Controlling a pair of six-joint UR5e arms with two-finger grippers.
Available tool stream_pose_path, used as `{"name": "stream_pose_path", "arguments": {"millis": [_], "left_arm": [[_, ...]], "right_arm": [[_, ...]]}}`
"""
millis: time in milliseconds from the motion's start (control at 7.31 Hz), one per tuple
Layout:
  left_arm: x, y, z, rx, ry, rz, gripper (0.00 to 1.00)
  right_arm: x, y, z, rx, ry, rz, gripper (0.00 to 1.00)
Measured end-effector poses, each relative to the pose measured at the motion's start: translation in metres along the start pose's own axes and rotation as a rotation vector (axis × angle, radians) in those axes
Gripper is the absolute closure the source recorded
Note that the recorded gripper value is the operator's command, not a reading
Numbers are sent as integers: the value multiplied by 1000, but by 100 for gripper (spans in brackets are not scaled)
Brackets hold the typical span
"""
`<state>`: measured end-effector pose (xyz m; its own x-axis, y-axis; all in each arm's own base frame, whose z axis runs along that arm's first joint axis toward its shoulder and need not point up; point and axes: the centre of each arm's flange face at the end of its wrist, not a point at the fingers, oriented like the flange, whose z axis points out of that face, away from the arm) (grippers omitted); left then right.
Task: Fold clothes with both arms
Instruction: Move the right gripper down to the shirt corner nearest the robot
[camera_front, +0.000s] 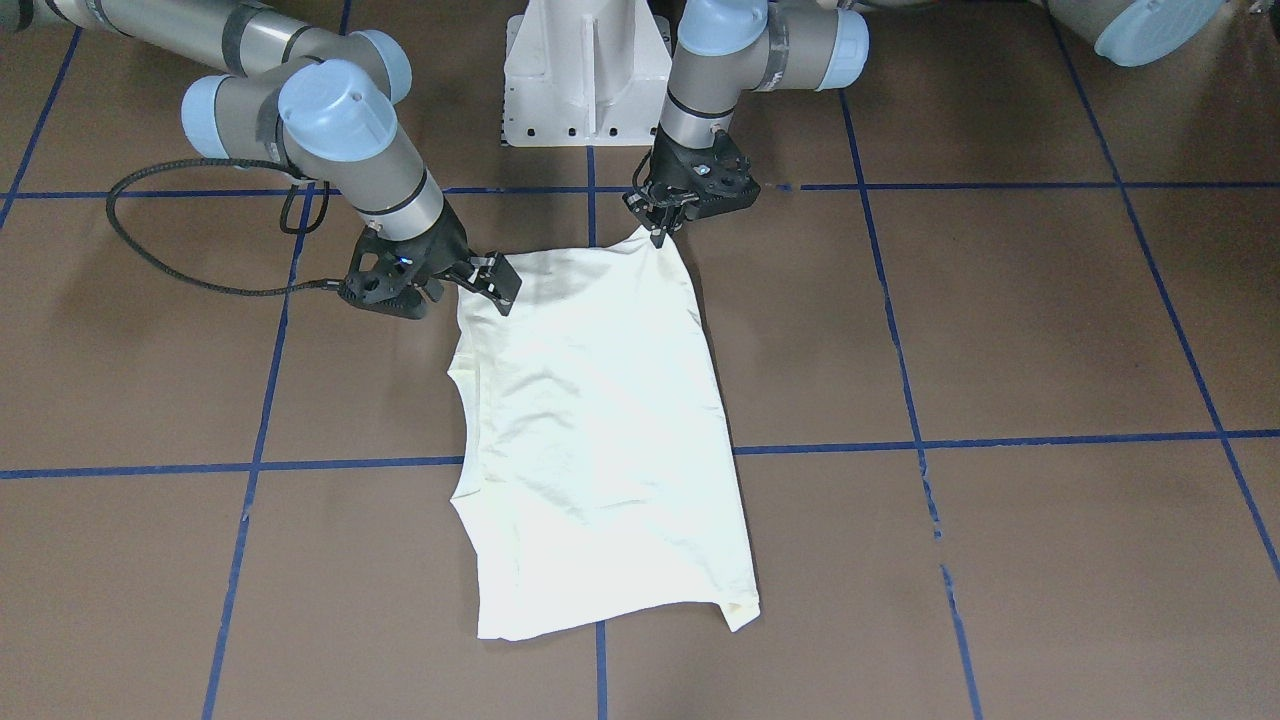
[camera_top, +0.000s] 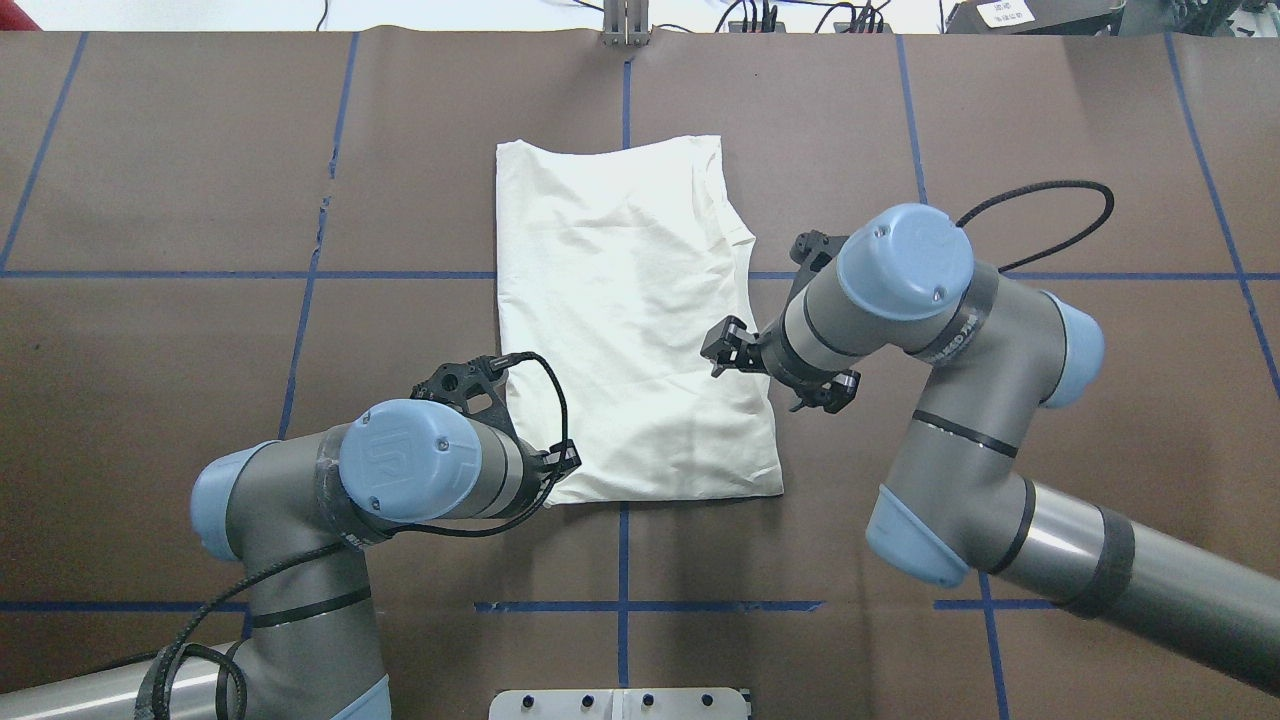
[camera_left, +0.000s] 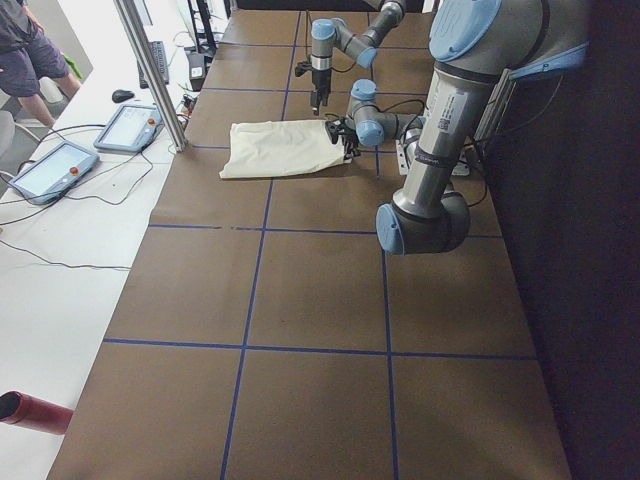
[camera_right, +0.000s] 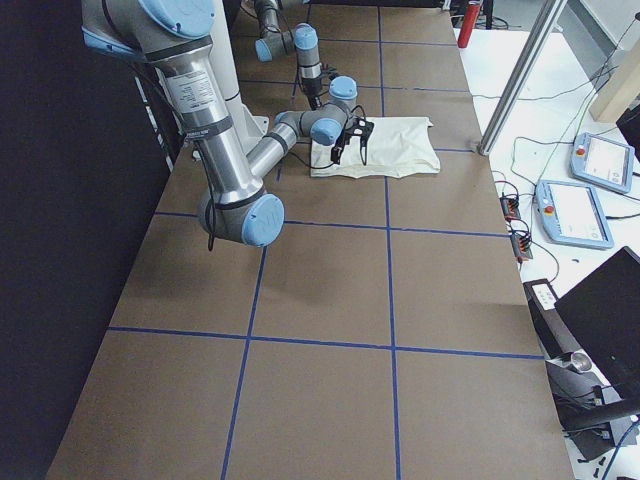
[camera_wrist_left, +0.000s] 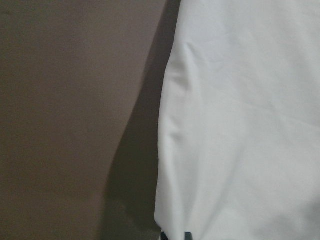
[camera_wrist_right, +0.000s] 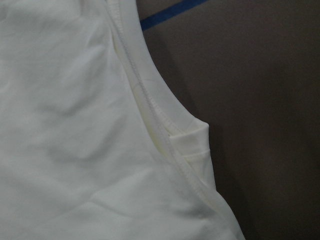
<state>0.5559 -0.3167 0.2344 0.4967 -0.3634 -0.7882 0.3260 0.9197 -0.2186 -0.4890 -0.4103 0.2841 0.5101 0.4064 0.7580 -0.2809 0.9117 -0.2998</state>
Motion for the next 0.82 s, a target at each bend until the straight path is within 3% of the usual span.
{"name": "stream_pose_path", "arguments": {"millis": [137,410,821], "left_arm": [[0,0,1,-1,0,0,100],[-1,-1,3,0,-3,0,100],[0,-1,3,0,-1,0,100]], "right_arm": [[6,26,12,21,23,60,0],[0,62,30,53,103,94,0],[-2,71,44,60,148,101,0]]}}
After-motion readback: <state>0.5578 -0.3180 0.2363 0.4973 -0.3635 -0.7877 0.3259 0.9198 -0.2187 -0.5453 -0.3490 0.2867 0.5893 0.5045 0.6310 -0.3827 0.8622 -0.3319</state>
